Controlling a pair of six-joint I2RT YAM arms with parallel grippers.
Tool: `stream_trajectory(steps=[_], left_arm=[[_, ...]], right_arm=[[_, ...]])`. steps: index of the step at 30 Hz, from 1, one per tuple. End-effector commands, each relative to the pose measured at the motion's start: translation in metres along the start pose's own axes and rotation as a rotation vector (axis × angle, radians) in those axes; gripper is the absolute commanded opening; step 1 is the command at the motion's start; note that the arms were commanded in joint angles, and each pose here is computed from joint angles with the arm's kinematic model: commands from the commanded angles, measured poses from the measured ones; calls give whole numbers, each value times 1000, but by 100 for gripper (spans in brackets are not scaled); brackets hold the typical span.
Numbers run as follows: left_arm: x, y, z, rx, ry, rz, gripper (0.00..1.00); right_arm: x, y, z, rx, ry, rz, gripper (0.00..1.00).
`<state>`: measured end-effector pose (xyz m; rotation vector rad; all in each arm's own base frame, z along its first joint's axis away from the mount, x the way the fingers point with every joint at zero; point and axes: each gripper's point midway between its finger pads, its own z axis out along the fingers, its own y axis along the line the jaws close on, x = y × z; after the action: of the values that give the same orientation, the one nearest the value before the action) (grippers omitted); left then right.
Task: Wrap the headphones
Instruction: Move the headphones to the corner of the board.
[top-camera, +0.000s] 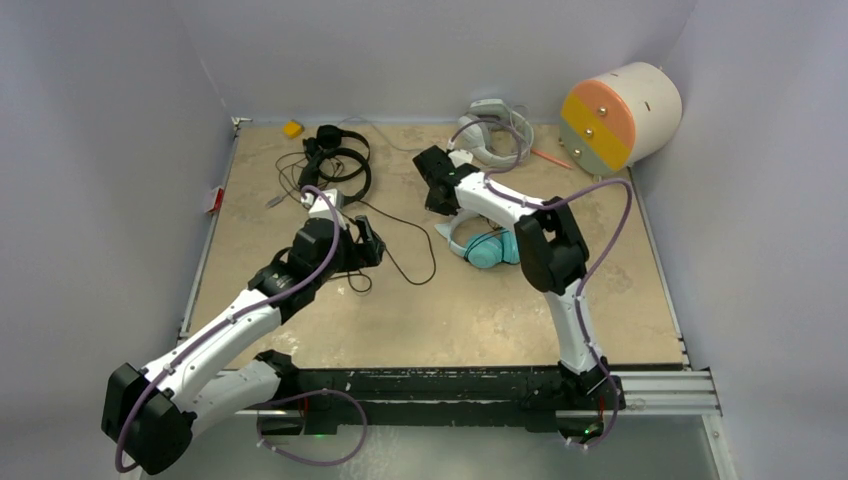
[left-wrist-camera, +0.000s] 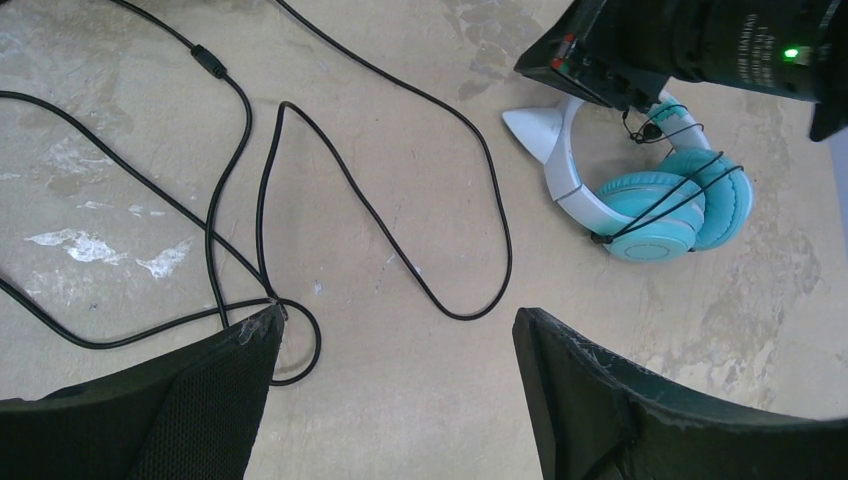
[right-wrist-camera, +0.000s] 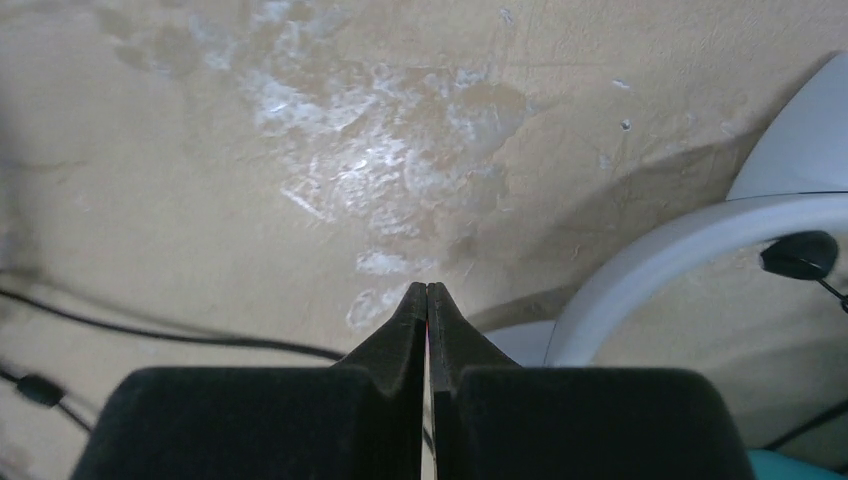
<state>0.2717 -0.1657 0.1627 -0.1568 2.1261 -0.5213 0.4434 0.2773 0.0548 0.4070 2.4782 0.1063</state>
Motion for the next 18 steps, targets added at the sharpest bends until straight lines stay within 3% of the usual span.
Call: stream_trajectory(steps=[1, 11, 18], left_arm=[[-12, -10, 1, 38, -31, 4, 84], [-8, -9, 1, 50, -26, 8, 84], [-11, -10, -3, 57, -39, 7, 84]], right_arm=[[5, -16, 8, 88, 39, 53, 0], [21, -109, -15, 207, 52, 180, 0], [53, -180, -44, 263, 55, 119, 0]])
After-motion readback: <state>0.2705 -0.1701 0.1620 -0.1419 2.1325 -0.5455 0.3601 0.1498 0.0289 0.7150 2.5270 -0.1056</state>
